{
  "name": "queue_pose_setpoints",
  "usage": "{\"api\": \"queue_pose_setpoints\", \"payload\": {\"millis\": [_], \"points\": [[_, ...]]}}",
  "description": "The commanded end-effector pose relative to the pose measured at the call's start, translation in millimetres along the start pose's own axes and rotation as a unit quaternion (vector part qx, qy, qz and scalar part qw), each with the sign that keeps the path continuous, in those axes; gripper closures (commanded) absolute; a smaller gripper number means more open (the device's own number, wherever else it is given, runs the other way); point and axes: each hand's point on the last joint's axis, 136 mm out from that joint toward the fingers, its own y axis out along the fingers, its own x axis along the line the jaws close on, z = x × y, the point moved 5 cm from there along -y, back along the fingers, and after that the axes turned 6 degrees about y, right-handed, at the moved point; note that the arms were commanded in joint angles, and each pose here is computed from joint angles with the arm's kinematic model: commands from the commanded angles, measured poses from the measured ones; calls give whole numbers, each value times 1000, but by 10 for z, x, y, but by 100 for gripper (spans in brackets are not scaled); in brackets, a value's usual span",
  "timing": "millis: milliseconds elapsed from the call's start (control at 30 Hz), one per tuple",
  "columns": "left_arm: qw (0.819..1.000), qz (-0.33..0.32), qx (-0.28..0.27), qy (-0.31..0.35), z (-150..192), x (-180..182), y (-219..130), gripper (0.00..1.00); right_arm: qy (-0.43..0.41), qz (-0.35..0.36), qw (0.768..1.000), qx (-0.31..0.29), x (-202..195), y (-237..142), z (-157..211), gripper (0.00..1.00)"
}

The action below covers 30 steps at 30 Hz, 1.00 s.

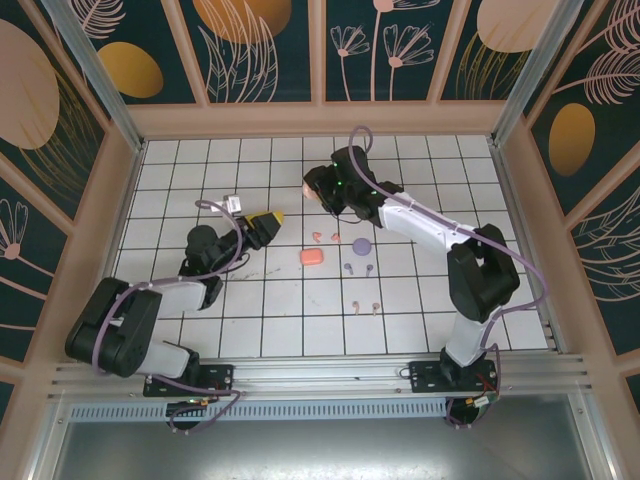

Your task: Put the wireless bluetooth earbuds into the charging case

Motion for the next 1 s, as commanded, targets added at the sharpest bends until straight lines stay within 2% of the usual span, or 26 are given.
{"api": "queue_pose_setpoints", "payload": {"millis": [0,200,567,967], "points": [[997,59,-19,41,-159,-205,165,31,16,-27,1000,-3,197,37,60,67],[996,67,1,56,-140,-167,373,37,13,-23,1000,4,208,88,149,67],[996,67,15,58,-129,-80,551,50,6,-26,1000,10,240,102,252,67],[996,67,20,54,-118,-30,646,56,3,-30,999,15,270,111,310,67]]}}
